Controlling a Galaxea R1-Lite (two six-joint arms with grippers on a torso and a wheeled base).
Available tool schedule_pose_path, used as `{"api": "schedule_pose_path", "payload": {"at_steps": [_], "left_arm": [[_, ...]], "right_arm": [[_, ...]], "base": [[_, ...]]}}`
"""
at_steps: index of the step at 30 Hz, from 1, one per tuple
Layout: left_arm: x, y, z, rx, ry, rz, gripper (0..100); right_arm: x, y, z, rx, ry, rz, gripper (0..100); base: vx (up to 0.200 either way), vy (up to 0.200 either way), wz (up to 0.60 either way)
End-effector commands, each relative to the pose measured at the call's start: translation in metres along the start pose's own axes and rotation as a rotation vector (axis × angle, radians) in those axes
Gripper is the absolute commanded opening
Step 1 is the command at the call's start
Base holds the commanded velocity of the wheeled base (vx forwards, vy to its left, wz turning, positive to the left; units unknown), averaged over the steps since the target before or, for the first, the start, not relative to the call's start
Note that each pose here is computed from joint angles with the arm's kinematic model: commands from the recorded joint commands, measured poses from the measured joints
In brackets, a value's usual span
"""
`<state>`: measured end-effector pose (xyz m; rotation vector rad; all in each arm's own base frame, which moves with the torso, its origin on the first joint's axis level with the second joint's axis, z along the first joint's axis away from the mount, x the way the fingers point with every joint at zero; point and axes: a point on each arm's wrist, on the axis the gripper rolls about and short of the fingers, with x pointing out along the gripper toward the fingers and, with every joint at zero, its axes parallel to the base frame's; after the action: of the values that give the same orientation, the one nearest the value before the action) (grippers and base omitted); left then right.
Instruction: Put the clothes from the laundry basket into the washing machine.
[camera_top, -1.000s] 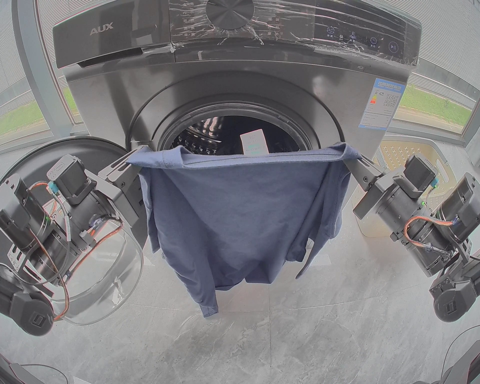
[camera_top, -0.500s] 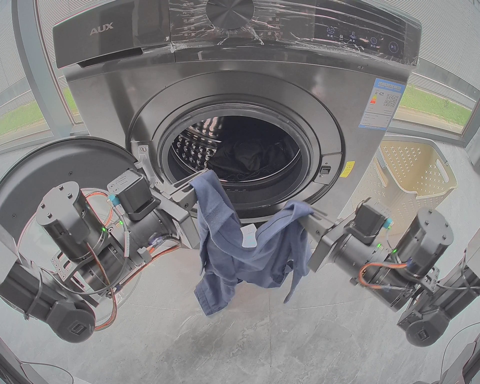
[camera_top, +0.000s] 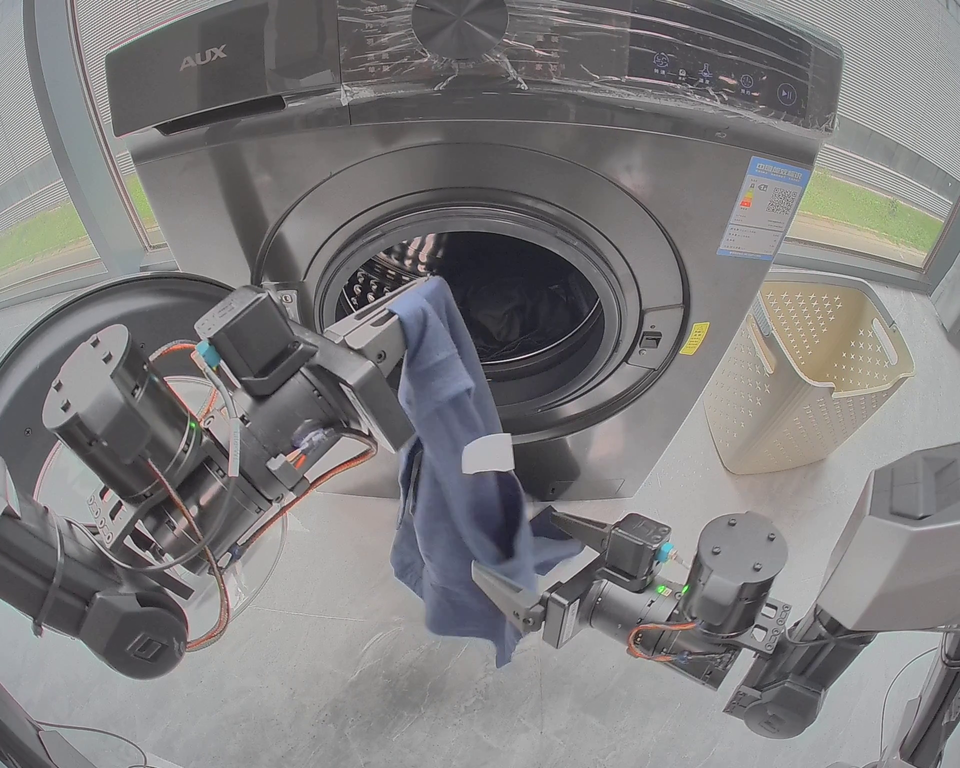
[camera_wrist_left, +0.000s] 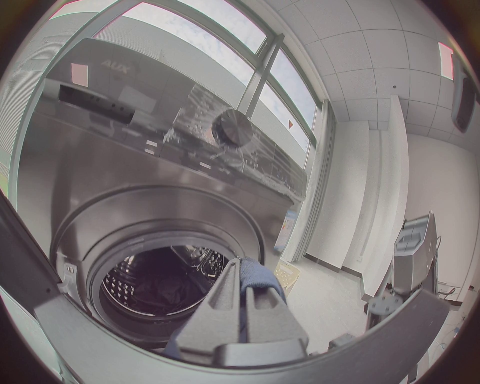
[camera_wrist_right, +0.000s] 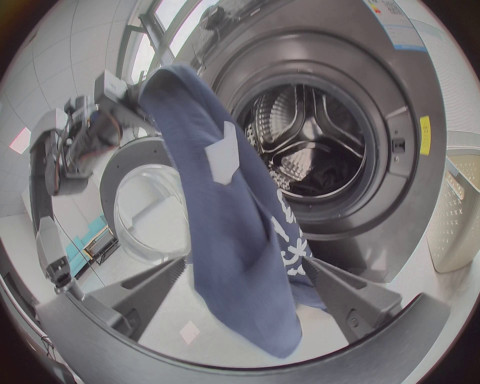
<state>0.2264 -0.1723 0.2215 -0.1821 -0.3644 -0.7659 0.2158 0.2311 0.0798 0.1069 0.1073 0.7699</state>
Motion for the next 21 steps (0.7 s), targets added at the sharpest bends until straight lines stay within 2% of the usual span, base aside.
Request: {"api": "schedule_pose_path", "payload": {"at_steps": [1, 4, 15, 21], "left_arm": [[-0.005, -0.004, 0.021, 0.003, -0.057, -0.011, 0], [-0.007, -0.006, 0.024, 0.001, -0.063, -0.023, 0], [-0.009, -0.012, 0.028, -0.006, -0.077, -0.05, 0], [-0.009, -0.012, 0.028, -0.006, -0.077, -0.05, 0]], "right_arm": [[0.014, 0.002, -0.028, -0.008, 0.075, 0.003, 100], [0.025, -0.001, -0.029, -0.003, 0.054, -0.007, 100], [0.047, -0.012, -0.012, 0.003, -0.052, -0.034, 100], [0.051, -0.009, -0.015, -0.002, -0.051, -0.026, 100]], "base": [[0.0, 0.0, 0.0], [0.0, 0.0, 0.0], [0.0, 0.0, 0.0], [0.0, 0.0, 0.0]]}}
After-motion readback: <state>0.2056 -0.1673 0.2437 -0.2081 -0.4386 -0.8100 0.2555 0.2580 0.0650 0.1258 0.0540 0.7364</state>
